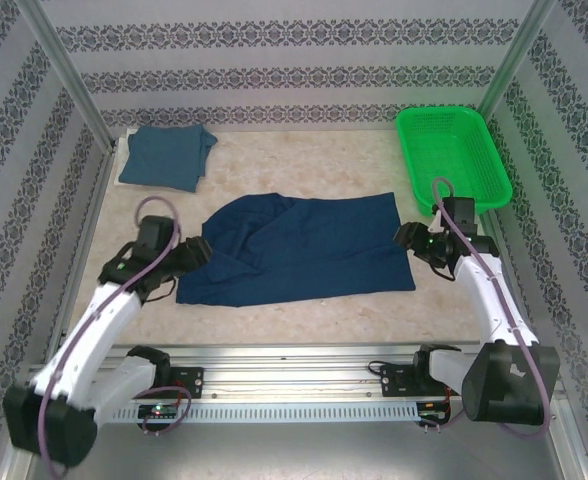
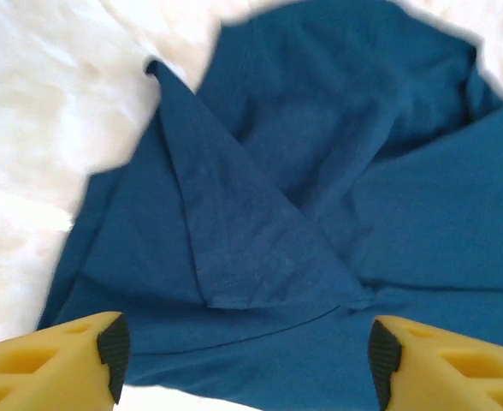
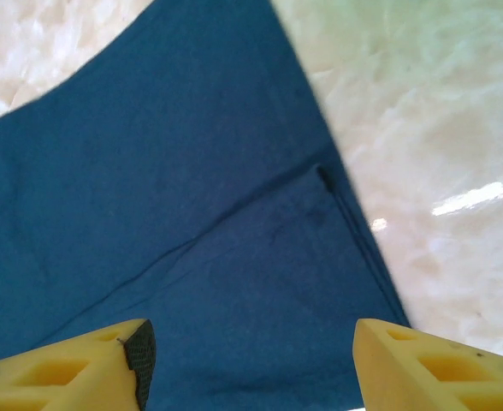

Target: Fold and stack the t-shirts

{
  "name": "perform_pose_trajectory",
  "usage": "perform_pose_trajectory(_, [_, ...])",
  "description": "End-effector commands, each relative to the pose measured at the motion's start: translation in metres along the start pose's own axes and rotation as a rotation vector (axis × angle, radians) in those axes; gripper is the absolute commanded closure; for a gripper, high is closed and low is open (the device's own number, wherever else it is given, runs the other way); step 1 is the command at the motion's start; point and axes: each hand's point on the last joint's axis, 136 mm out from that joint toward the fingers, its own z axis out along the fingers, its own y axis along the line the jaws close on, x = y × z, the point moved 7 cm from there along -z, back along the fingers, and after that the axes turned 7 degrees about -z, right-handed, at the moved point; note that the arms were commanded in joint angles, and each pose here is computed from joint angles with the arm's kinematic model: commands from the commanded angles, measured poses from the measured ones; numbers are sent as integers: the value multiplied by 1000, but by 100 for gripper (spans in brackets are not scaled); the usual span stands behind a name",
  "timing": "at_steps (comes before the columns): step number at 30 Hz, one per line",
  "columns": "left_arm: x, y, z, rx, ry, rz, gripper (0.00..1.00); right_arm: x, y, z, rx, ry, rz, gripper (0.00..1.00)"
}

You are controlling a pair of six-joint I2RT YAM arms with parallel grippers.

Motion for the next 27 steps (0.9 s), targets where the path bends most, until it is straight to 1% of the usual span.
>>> perform_pose_trajectory(1, [7, -20, 34, 39, 103, 82, 38, 3, 5, 5, -21, 26, -37, 37])
perform_pose_trajectory(5, [14, -36, 70, 26, 191, 111, 51, 6, 6, 7, -33, 27, -54, 37])
perform_pose_trajectory(8, [24, -39, 90, 7, 255, 112, 55, 8, 6, 7, -36, 33, -65, 37])
perform_pose_trajectory(10, [31, -28, 99, -50, 276, 105, 54, 8, 6, 7, -27, 33, -70, 37])
perform_pose_trajectory(12, [36, -15, 104, -96, 256, 95, 50, 9, 7, 6, -40, 31, -76, 37])
perform_pose_trajectory(18, [39, -8, 109, -88, 224, 24, 43, 8, 10, 4, -51, 23, -89, 37])
perform_pose_trajectory(21, [36, 1, 108, -123, 208, -4, 40, 8, 10, 2, -55, 22, -95, 37])
perform_pose_trajectory(27, [31, 16, 99, -136, 169, -53, 34, 9, 10, 2, -56, 22, -99, 37])
